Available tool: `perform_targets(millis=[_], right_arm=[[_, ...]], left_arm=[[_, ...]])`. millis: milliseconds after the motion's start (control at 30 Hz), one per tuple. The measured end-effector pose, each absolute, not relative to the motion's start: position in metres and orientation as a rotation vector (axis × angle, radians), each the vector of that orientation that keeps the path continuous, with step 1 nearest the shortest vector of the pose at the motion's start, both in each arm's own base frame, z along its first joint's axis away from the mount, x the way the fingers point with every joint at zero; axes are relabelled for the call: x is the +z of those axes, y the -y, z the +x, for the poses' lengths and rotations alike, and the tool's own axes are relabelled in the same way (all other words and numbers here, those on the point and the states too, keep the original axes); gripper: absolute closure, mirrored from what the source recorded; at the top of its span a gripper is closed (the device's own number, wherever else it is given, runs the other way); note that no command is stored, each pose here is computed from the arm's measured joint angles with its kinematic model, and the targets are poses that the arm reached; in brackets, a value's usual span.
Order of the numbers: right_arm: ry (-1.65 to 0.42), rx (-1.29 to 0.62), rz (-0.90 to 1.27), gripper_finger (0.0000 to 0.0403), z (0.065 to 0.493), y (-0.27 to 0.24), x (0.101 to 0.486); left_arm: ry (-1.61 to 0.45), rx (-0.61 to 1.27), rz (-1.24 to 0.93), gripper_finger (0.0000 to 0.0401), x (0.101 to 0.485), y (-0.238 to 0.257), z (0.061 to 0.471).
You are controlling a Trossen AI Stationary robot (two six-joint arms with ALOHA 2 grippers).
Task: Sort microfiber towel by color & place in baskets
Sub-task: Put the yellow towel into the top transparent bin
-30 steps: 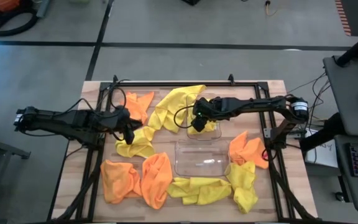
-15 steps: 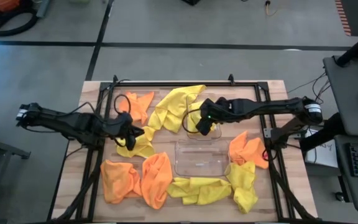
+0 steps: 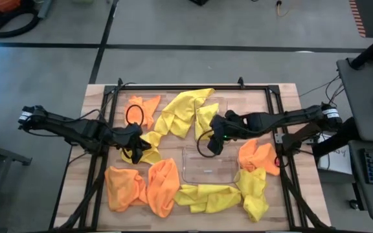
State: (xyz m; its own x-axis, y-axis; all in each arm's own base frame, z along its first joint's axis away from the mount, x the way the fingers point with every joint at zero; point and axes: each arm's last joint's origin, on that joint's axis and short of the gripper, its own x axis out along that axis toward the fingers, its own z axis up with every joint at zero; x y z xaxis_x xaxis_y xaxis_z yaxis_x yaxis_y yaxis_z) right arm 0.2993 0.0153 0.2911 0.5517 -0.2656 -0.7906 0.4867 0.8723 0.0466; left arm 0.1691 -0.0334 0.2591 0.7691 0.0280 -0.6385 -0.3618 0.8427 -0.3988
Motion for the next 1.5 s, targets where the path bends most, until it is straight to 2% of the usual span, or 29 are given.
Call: perform_targets(millis=[267, 467, 933, 1133, 1500], right_arm=[[-0.885, -0.398, 0.259, 0.0179, 0.298, -0.035, 0.291], [-0.888, -0.369, 0.245, 0.0179, 0.296, -0.044, 0.291], [-0.886, -0.363, 0.237, 0.0179, 0.297, -0.045, 0.291], [-0.889, -0.358, 0.226, 0.0179, 0.297, -0.044, 0.291], [-0.895, -0.340, 0.189, 0.0179, 0.297, -0.044, 0.291]], left_arm=[[-0.774, 0.199, -0.526, 0.0363, 0.252, 0.034, 0.164], [-0.897, 0.259, -0.527, 0.0363, 0.241, 0.034, 0.161], [-1.040, 0.371, -0.549, 0.0363, 0.220, 0.037, 0.173], [-1.151, 0.494, -0.530, 0.0363, 0.210, 0.034, 0.167], [-1.194, 0.499, -0.495, 0.0362, 0.203, 0.035, 0.172]])
